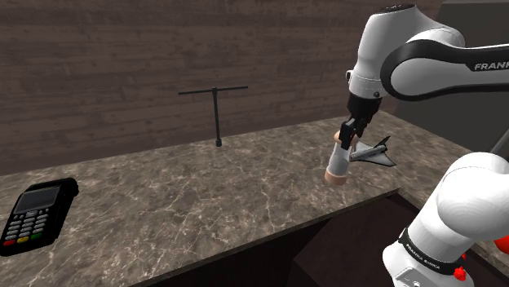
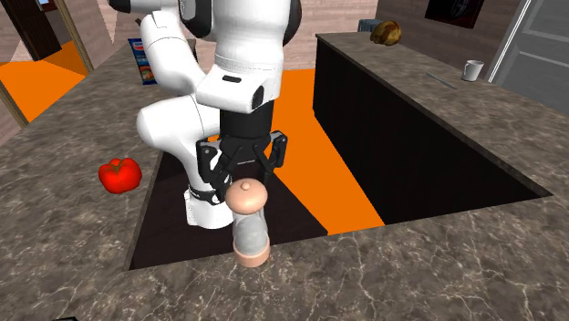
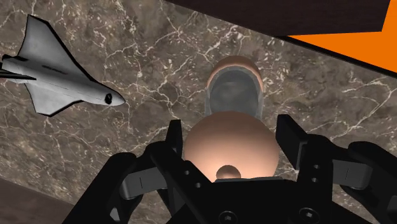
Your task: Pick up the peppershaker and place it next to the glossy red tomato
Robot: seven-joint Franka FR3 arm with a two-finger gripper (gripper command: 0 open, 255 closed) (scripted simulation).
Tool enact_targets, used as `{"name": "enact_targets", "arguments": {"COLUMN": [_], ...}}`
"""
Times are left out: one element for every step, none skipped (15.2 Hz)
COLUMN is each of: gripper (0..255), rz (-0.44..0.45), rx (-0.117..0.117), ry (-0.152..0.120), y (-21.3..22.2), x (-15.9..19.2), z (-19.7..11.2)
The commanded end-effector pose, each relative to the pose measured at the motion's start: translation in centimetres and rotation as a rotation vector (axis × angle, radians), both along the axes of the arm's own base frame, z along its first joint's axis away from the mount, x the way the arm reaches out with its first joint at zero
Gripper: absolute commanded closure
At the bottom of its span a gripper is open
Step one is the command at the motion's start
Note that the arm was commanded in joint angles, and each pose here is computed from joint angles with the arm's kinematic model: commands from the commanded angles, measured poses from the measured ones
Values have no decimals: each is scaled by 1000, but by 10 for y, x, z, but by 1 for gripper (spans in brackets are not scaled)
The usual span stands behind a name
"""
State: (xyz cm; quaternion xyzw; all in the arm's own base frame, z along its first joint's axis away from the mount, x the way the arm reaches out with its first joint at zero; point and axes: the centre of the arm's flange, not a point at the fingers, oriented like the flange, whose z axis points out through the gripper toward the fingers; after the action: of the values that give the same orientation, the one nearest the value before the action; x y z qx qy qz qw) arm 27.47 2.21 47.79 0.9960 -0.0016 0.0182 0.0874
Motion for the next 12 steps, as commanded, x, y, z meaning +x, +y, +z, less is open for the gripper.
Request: {"name": "enact_targets", "arguments": {"gripper": [255,255,255,255,255,255,255,255,255,255,255,255], "rz": [0,0,0,0,0,0,0,0,0,0,0,0], "rx": [0,0,0,0,0,0,0,0,0,0,0,0], "ry": [0,0,0,0,0,0,0,0,0,0,0,0], "y": [2,2,2,2,2,2,2,2,2,2,2,2], "x": [0,0,0,0,0,0,0,0,0,0,0,0], "z": [10,15,21,26,31,36,42,47,52,58,63,68]}}
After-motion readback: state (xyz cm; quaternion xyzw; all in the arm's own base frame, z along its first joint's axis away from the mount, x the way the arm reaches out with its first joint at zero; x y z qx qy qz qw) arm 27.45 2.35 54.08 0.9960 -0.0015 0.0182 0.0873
